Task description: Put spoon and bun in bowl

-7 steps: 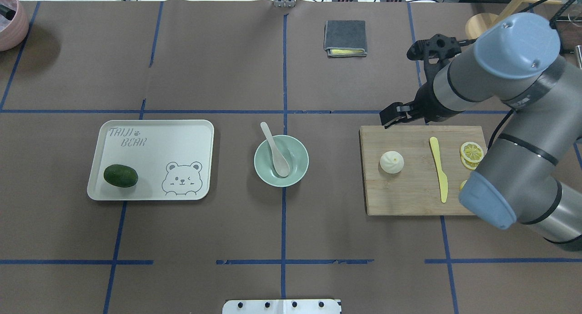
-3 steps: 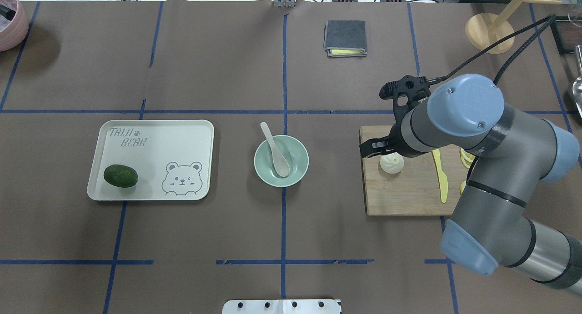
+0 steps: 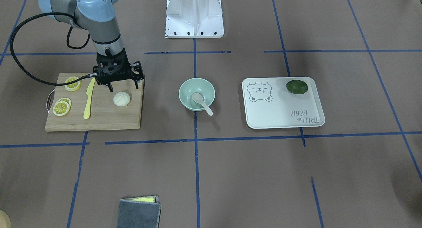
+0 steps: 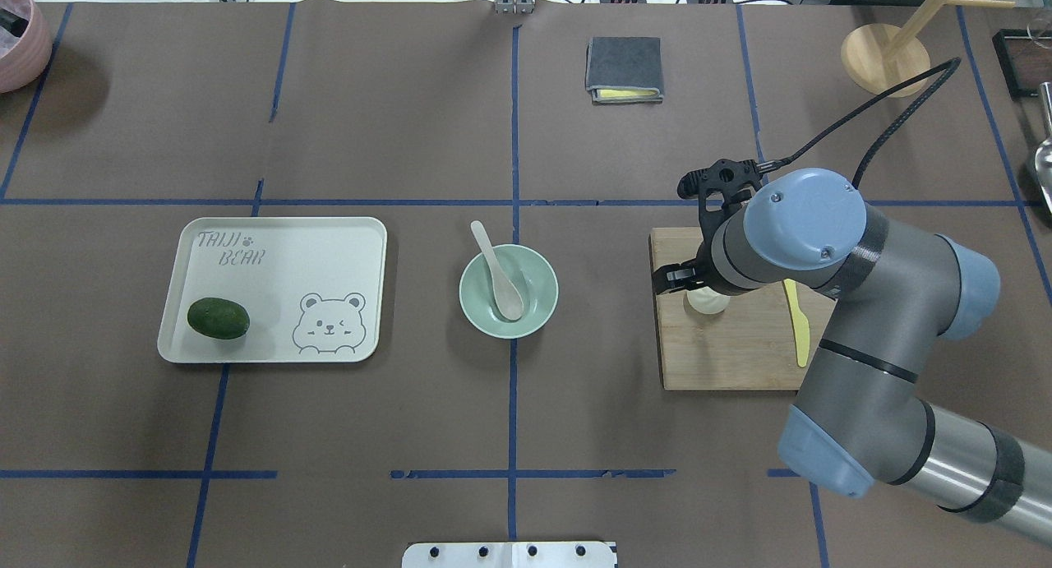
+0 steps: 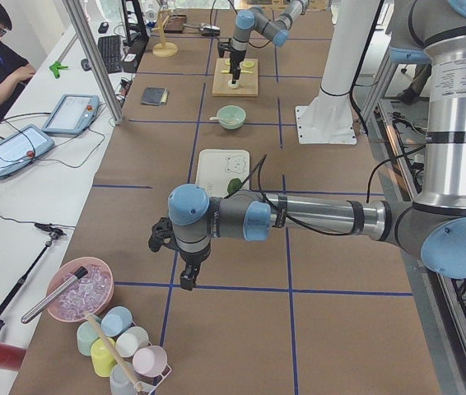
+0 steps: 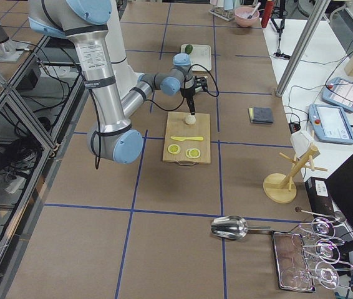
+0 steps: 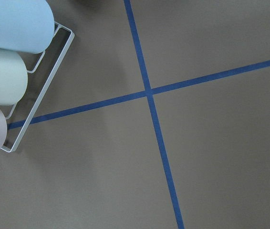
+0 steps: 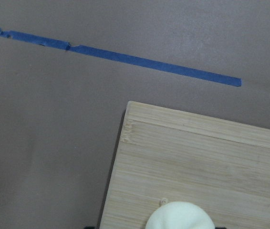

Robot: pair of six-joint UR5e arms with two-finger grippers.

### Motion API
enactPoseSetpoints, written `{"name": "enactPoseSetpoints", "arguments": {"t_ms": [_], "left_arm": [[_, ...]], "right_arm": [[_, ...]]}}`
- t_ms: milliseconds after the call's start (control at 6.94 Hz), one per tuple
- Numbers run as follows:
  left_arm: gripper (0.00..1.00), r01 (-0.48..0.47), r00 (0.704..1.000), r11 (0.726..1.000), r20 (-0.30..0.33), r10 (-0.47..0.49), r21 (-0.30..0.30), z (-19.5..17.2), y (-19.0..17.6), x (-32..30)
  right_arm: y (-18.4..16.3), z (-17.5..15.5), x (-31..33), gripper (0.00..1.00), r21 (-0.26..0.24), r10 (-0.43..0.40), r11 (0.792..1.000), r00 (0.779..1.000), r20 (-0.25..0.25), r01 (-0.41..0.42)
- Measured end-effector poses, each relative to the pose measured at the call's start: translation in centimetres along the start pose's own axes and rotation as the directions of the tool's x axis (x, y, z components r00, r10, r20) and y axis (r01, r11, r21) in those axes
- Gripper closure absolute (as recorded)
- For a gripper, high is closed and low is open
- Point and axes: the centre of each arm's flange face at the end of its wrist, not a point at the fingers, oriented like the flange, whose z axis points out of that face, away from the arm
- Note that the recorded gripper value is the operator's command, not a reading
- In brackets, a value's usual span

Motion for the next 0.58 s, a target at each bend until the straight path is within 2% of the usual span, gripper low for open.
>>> {"name": "enactPoseSetpoints", "arguments": {"t_ms": [288,576], "left_arm": [[0.00,-0.005,1.000,1.000,0.001,0.005,0.004,-0.2,-0.2,0.1],[0.00,-0.007,1.000,1.000,0.001,0.007,0.007,-0.3,-0.4,0.2]], "right_arm": [[1.0,1.8,2.0,0.31,-0.004,-0.001,1.000,1.000,0.001,0.001],[1.4,2.2,2.7,0.38,-0.010,-0.001,1.000,1.000,-0.004,0.001]]}}
